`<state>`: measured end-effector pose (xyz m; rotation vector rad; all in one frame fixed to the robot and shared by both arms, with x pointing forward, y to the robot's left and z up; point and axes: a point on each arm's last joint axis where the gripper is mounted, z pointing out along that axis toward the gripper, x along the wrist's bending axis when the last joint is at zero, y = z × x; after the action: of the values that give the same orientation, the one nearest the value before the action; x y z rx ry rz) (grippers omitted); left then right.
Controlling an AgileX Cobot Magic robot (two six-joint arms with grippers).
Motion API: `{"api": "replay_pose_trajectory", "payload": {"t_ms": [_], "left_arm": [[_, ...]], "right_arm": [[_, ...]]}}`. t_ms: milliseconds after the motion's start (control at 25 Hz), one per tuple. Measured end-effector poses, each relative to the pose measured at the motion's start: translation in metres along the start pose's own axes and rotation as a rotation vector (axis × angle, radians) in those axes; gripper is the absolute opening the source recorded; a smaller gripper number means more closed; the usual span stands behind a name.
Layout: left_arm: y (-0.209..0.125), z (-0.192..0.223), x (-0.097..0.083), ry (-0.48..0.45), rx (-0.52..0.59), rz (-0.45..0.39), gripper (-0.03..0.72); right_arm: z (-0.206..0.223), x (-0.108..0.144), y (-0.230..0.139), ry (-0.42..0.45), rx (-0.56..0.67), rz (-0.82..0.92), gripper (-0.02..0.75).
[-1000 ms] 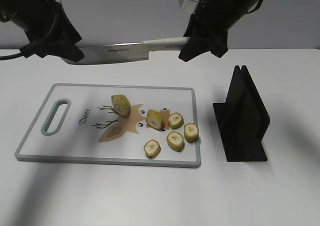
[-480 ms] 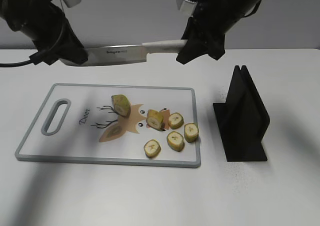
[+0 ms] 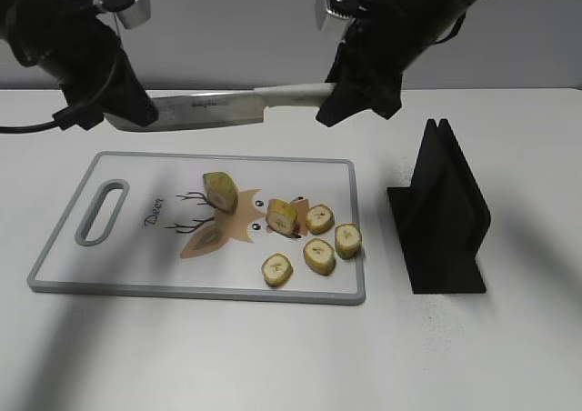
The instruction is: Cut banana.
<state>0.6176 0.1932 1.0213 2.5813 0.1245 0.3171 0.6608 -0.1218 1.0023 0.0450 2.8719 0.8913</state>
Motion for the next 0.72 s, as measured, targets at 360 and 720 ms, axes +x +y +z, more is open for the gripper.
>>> {"api": "replay_pose_trajectory", "payload": {"t_ms": [360,720], "left_arm": [[-0.012,0.037,-0.001,-0.081,0.053,-0.032,-0.002],[-0.017,0.068,-0.004,-0.107,0.089,-0.052,-0.006]], "right_arm": [[0.030,0.000,-0.017,0.060,0.068,0.037,0.164],[0.051,0.001,-0.029,0.073,0.154,0.020,0.162]]}}
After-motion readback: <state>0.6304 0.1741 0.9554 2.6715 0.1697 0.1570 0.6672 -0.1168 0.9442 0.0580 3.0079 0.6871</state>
